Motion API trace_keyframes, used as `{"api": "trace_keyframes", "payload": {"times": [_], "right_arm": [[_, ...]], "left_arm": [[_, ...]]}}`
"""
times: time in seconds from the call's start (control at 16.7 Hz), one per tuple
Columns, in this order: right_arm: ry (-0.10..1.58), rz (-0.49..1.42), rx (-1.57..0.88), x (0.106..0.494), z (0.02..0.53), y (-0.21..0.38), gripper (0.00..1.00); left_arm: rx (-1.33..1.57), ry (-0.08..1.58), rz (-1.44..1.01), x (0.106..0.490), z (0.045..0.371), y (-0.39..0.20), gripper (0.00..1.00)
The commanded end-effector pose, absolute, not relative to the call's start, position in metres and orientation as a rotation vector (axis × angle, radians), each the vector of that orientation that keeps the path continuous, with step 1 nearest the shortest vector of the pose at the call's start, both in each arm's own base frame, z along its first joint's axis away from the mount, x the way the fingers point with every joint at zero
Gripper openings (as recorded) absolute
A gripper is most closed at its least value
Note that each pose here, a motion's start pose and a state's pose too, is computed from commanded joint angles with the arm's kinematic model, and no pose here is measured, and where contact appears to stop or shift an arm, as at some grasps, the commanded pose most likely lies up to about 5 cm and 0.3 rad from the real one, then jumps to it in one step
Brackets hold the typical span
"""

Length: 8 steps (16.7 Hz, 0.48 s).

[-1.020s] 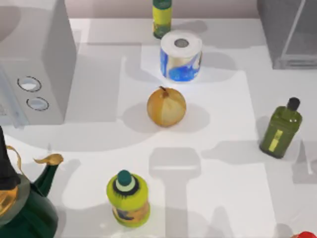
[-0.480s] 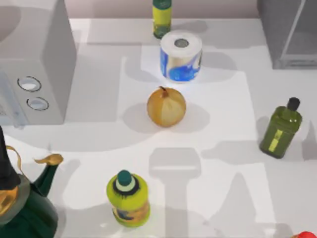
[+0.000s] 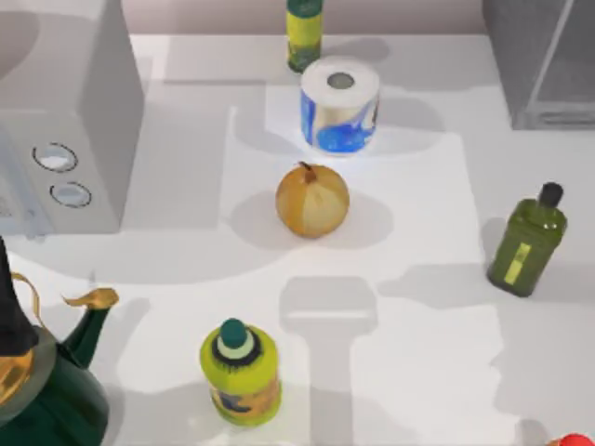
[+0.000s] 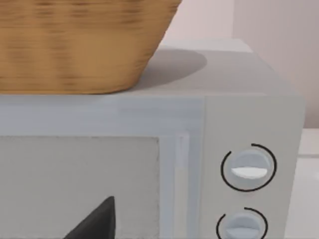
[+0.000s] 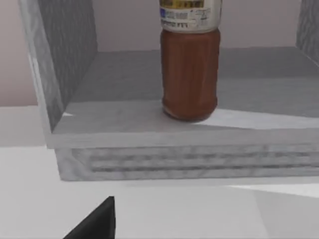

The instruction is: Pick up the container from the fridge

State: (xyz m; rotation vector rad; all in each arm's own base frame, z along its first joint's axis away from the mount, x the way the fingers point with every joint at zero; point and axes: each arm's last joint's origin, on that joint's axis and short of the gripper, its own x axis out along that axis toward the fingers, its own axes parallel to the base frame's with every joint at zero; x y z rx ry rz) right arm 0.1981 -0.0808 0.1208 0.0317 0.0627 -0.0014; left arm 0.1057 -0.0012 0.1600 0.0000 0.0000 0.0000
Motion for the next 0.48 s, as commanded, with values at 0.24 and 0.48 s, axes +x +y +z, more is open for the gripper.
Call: {"api": "trace_keyframes", "payload": {"times": [0.24, 0.48], "right_arm": [[0.014, 0.0, 0.008, 0.204, 0.112, -0.098, 1.0], [0.0, 0.0, 0.0, 0.205, 0.11, -0.102, 1.0]], "left_arm": [[0.0, 0.0, 0.0, 0.106, 0.16, -0.001, 1.0], [0.0, 0.0, 0.0, 0.106, 0.16, -0.001, 1.0]]}}
